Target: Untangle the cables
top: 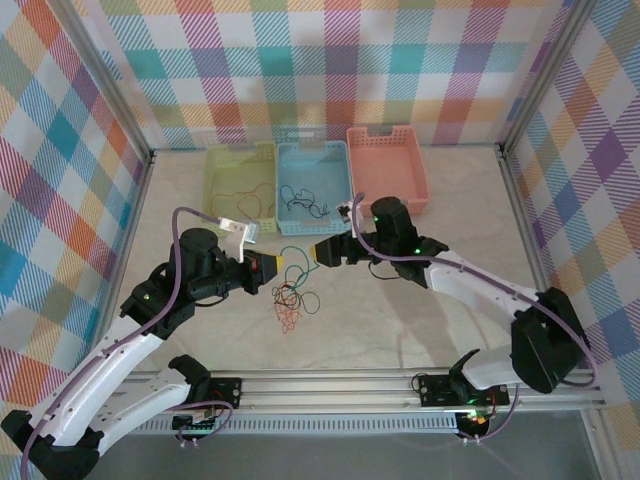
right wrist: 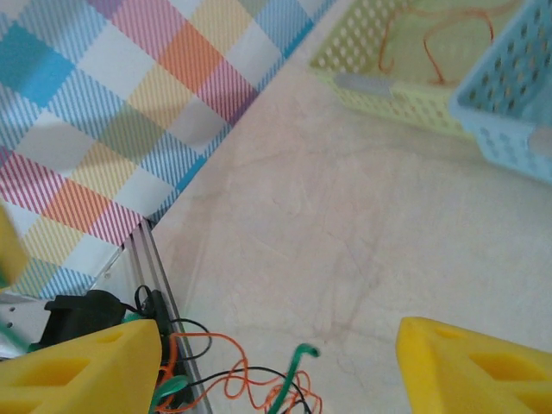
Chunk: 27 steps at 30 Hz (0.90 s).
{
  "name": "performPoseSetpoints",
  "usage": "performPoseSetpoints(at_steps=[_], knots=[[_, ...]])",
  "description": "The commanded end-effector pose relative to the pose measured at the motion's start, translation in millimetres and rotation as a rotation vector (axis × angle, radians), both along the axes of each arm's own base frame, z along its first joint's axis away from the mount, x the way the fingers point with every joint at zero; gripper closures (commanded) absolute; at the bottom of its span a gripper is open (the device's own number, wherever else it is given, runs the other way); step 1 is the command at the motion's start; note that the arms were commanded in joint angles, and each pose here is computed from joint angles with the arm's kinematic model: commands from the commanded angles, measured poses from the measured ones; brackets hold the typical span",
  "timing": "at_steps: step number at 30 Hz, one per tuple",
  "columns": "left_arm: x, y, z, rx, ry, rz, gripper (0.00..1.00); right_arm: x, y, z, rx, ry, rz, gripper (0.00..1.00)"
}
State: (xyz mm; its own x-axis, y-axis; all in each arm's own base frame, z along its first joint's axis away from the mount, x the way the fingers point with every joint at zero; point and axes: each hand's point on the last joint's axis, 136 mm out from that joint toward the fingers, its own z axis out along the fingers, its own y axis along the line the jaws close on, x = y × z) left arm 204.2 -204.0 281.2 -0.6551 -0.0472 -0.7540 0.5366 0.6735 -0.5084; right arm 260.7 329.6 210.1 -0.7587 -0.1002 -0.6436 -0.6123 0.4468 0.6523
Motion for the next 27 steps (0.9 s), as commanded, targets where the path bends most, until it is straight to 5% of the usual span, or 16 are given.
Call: performPoseSetpoints(at_steps=[1, 9, 19, 27], knots=[[-1, -1, 10, -0.01, -0.038, -0.018, 1.0, -2, 11, 1, 0.031, 0.1, 0.02, 0.33], [0, -1, 5, -0.005, -0.034, -0.016, 1.0, -9, 16, -15, 0.032, 0.15, 0.046, 0.46], [2, 0, 1, -0.001, -0.026, 0.001, 1.0, -9, 13, -8, 0.041, 0.11, 0.04, 1.0], [3, 33, -9, 0.04, -0.005, 0.172, 1.0, 28, -49, 16, 0.022, -0.038, -0.245, 1.0]])
